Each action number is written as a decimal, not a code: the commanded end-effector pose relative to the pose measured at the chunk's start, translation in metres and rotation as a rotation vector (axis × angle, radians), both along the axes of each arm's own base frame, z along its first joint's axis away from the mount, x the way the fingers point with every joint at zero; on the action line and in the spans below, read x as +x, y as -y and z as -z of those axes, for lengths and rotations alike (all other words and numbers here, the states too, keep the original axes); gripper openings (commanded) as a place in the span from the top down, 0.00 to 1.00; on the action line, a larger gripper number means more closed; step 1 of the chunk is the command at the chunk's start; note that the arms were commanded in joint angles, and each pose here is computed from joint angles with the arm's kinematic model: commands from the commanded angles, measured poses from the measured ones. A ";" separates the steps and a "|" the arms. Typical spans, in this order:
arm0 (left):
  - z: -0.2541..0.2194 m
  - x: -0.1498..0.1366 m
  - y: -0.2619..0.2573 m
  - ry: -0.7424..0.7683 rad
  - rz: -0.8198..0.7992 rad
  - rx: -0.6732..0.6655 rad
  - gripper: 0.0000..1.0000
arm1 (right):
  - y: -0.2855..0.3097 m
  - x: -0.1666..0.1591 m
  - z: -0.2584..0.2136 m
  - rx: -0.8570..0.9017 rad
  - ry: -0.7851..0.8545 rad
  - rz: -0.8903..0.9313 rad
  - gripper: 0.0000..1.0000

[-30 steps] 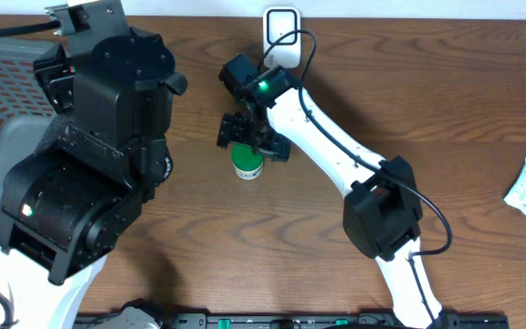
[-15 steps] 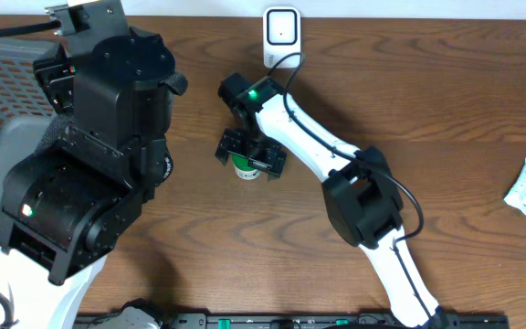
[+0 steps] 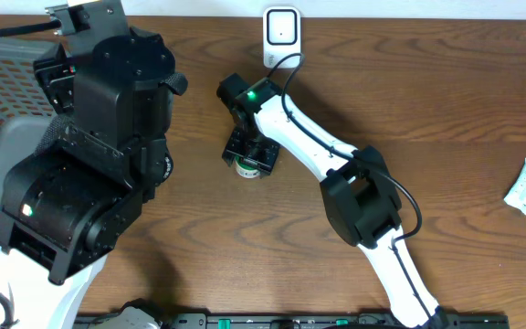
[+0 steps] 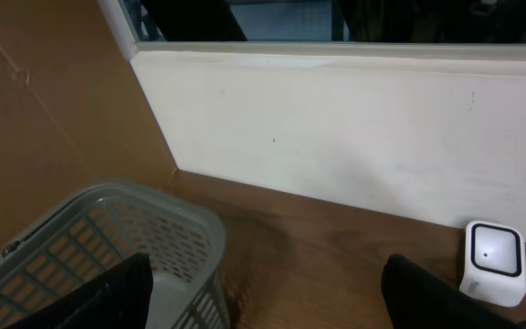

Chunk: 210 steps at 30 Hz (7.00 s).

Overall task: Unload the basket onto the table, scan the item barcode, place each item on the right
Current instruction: 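Grasp the green-capped bottle with the right gripper and lift it, then carry the bottle with the right gripper to the scanner, then hold the bottle's label over the scanner window, then move the bottle right toward the table edge with the right gripper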

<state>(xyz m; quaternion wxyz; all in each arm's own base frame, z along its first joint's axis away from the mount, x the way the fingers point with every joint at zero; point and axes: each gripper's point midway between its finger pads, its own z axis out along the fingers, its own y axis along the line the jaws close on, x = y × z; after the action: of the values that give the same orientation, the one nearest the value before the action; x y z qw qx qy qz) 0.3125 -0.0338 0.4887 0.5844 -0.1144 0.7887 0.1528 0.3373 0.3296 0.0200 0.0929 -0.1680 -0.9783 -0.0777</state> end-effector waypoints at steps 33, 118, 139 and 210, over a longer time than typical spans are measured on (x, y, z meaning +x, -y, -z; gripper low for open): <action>0.000 -0.001 -0.004 0.001 -0.019 0.011 0.19 | 0.074 0.014 0.006 -0.210 0.064 -0.551 0.18; 0.000 -0.001 -0.004 0.001 -0.019 0.011 0.19 | 0.139 0.065 -0.102 0.281 0.066 -0.406 0.52; 0.000 -0.001 -0.004 0.001 -0.019 0.011 0.19 | 0.161 0.157 -0.309 -0.197 0.967 -0.408 0.59; 0.000 -0.001 -0.004 0.001 -0.019 0.011 0.20 | 0.110 0.299 -0.193 -0.693 1.533 -0.354 0.50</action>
<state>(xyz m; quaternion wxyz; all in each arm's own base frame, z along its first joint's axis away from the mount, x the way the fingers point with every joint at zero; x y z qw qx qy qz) 0.3125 -0.0338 0.4887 0.5844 -0.1144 0.7887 0.1528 0.6442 0.2315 0.1158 -0.5952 0.0997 -0.7867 0.1301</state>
